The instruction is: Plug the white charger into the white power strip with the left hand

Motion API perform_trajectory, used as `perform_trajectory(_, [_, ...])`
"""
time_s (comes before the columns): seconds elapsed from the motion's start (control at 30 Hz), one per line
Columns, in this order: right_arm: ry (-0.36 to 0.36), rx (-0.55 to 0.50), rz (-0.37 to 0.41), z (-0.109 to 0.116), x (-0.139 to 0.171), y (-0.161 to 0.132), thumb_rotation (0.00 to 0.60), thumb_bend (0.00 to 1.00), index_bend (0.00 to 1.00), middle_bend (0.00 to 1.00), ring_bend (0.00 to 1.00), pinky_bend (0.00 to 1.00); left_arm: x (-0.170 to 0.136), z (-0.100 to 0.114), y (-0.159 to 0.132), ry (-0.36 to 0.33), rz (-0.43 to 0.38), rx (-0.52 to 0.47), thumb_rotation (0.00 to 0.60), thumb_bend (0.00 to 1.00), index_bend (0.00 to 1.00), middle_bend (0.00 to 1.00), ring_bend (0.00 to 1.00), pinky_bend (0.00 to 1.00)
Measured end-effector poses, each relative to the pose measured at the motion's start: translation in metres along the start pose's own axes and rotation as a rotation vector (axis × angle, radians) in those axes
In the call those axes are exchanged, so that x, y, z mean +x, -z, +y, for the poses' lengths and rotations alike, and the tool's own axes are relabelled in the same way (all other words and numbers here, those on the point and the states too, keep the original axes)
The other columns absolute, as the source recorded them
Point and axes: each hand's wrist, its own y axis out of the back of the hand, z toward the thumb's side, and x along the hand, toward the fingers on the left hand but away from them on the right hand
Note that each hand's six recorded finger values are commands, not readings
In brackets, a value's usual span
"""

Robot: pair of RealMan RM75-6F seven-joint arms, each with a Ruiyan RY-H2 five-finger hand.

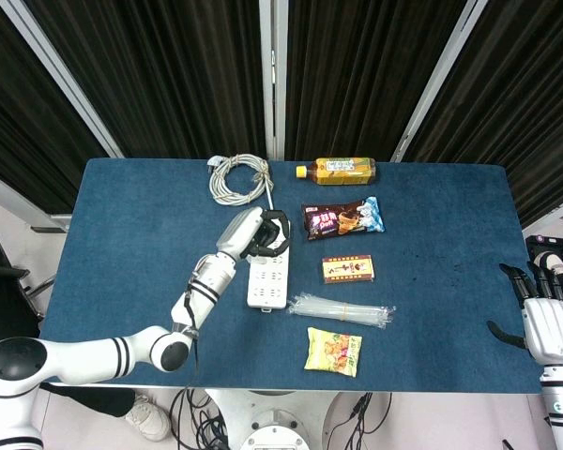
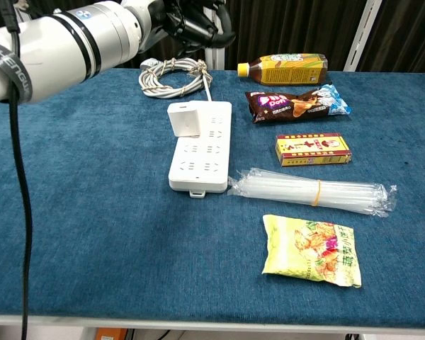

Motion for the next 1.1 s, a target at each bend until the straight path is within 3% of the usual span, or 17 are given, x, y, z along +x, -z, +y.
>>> perform_trajectory(0.13, [0.001,0.004,-0.006,0.002,0.0,0.001,0.6,0.09,0.12,0.16,0.02,0.01,0.003,-0.005,0.004,0.025,-0.03,-0.247,0.6,0.65,0.84,0.92,0.85,0.86])
perform_trajectory(0.3, [0.0,0.006,-0.008,0.002,-0.001,0.001,0.6,0.09,0.12,0.16,0.02,0.01,0.007,-0.012,0.019,0.073,-0.026,-0.419,0.6,0.65,0.84,0.92,0.85,0.86])
perform_trajectory(0.7, [-0.004,0.01,-0.012,0.001,-0.003,0.001,0.6,0.09,0.12,0.16,0.02,0.01,0.01,-0.035,0.045,0.122,0.046,-0.572,0.6,0.65,0.85,0.93,0.86,0.86])
perform_trajectory(1.1, [-0.013,0.01,-0.018,-0.002,-0.003,0.001,0.6,0.09,0.12,0.16,0.02,0.01,0.013,-0.043,0.053,0.135,0.062,-0.589,0.6,0.65,0.85,0.93,0.86,0.86])
